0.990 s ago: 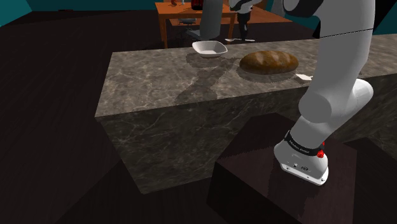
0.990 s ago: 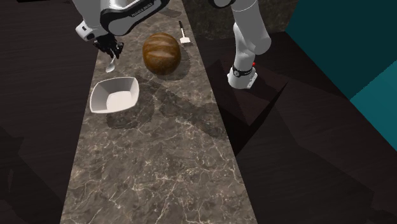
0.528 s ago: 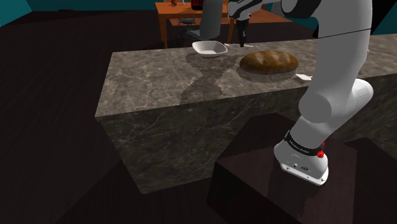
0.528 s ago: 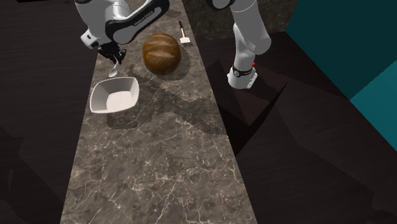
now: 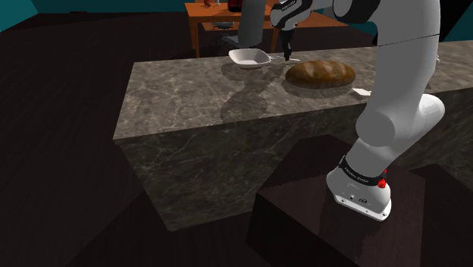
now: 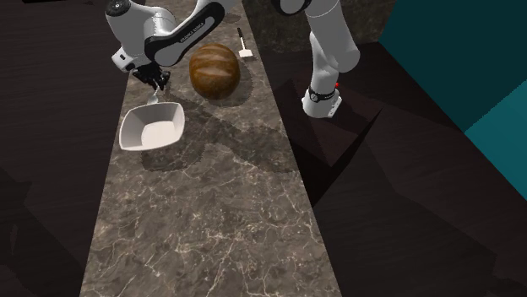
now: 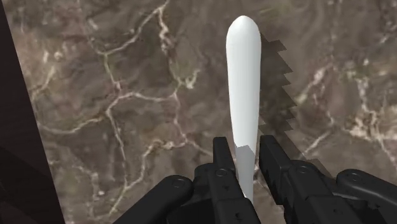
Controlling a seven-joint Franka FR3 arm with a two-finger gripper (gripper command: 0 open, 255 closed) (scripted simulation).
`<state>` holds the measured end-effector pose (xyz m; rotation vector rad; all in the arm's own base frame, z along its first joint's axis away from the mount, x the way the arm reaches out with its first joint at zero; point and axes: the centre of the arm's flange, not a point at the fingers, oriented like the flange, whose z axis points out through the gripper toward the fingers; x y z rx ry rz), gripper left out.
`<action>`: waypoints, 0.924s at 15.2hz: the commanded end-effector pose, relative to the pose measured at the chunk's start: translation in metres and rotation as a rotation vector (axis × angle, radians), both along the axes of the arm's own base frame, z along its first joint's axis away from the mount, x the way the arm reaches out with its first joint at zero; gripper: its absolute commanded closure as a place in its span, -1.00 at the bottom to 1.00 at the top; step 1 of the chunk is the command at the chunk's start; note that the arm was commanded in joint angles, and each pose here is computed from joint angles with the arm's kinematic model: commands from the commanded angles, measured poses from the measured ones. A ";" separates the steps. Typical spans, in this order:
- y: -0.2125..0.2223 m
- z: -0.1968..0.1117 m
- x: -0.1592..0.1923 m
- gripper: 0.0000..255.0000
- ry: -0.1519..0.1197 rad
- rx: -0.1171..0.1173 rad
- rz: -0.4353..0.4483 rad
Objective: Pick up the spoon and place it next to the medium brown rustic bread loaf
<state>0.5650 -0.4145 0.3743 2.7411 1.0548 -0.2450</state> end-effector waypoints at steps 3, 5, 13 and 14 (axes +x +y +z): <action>0.000 0.000 0.000 1.00 0.000 0.000 0.000; 0.000 0.000 0.000 -1.00 0.000 0.000 0.000; 0.009 0.038 0.003 -1.00 0.000 0.000 0.000; 0.012 0.048 0.004 -1.00 0.000 0.000 0.000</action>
